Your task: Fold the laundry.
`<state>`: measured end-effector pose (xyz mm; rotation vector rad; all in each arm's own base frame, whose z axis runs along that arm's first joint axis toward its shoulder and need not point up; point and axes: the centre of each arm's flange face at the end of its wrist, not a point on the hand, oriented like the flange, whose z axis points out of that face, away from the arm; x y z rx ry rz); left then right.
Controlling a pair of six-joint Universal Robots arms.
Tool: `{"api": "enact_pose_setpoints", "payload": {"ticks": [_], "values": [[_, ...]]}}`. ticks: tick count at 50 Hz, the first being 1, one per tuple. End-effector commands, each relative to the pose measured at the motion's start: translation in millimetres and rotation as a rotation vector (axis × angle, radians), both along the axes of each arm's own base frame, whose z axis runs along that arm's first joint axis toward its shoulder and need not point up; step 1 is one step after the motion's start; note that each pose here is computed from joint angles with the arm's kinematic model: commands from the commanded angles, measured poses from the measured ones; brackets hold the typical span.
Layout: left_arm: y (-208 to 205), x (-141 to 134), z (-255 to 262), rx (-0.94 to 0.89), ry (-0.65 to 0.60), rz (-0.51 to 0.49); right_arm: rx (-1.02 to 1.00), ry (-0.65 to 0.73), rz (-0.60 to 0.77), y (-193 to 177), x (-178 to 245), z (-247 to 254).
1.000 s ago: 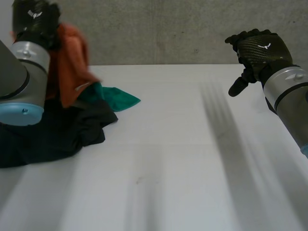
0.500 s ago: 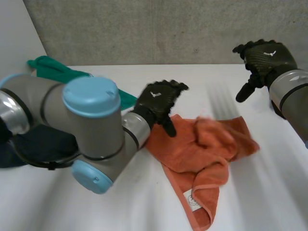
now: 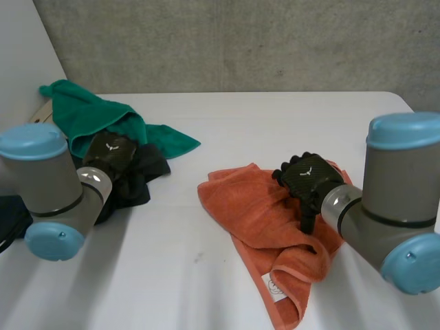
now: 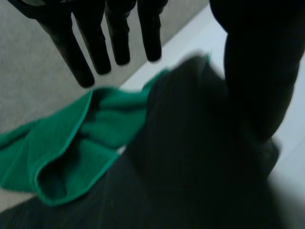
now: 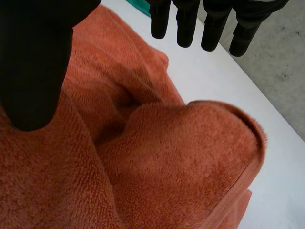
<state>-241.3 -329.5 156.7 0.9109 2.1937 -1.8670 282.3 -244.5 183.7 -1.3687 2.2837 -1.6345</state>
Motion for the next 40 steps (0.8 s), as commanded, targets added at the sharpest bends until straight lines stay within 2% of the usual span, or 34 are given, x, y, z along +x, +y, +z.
{"api": "enact_pose_setpoints", "payload": {"ticks": [1, 7, 9, 11, 18, 25, 31, 40], "values": [[-36.2, 11.5, -21.2, -0.088, -0.023, 0.069, -0.064, -0.029, -0.017, -2.5, -1.9, -17.2], [-83.8, 63.0, -14.3, -0.188, -0.099, 0.315, -0.102, -0.048, -0.023, -0.7, -3.9, -6.5], [-90.8, 73.5, -10.1, -0.205, -0.134, 0.354, -0.112, -0.053, -0.022, 0.0, -4.2, -1.9], [-94.5, 82.7, -10.5, -0.207, -0.180, 0.377, -0.119, -0.059, -0.021, 0.7, -4.4, 3.2], [-93.3, 79.9, -7.6, -0.216, -0.204, 0.364, -0.110, -0.053, -0.048, -1.7, -13.6, 18.2], [-67.2, 45.9, 9.1, -0.239, -0.186, 0.269, -0.027, -0.010, -0.156, -18.7, -46.7, 28.6], [-21.4, 13.5, 45.2, -0.291, -0.132, 0.159, 0.000, 0.019, -0.224, -35.4, -72.7, 37.7], [79.5, -43.5, 65.8, -0.268, 0.027, -0.070, -0.094, 0.200, -0.097, -49.3, -88.3, 36.1]]}}
